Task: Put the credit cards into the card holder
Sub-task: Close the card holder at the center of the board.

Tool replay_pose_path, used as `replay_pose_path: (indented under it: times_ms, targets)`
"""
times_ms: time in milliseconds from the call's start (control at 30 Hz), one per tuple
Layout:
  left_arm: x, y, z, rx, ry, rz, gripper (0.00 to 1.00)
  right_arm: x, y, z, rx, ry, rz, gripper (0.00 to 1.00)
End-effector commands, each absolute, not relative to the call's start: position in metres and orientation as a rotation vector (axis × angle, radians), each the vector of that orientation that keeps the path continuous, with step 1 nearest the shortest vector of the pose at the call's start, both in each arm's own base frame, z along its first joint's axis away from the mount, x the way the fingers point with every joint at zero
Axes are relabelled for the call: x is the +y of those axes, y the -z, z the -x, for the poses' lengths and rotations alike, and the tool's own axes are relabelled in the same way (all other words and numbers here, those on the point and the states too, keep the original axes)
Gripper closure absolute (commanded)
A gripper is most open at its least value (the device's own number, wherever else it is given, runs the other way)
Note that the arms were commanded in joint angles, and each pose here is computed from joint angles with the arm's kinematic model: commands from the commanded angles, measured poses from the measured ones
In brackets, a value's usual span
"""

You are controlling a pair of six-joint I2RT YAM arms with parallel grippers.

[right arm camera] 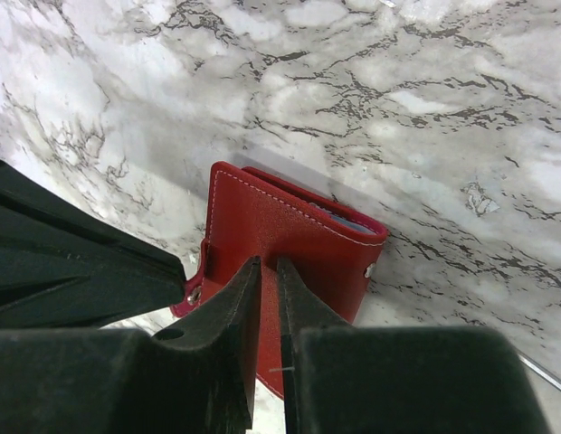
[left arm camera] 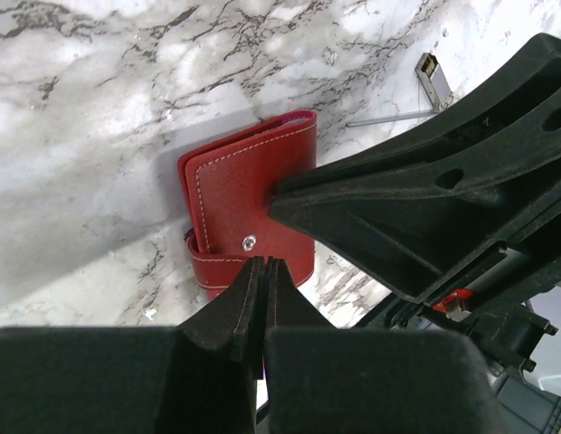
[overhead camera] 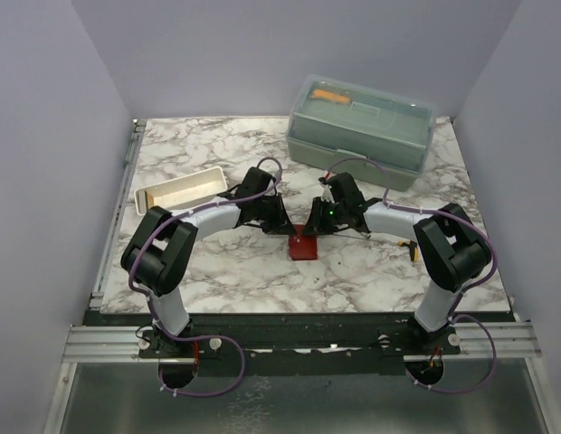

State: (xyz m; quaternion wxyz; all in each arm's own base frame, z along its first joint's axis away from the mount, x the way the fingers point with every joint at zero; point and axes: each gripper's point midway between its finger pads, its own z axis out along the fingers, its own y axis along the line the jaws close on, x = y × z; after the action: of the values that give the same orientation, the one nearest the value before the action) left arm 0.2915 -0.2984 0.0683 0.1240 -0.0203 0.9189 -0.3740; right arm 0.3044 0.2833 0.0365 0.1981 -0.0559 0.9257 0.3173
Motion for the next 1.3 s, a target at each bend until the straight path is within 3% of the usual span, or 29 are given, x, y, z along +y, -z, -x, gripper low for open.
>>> replay_pose_path:
  times_ms: [0, 1267]
  targets:
    - [-0.305, -0.066, -0.296, 2.686, 1.080, 0.010, 1.00, 0.277, -0.016, -0.288, 2.663, -0.883, 0.137, 0.83]
    - [-0.313, -0.047, -0.295, 2.724, 0.889, -0.011, 1.00, 0.278, -0.005, -0.281, 2.697, -0.906, 0.117, 0.85]
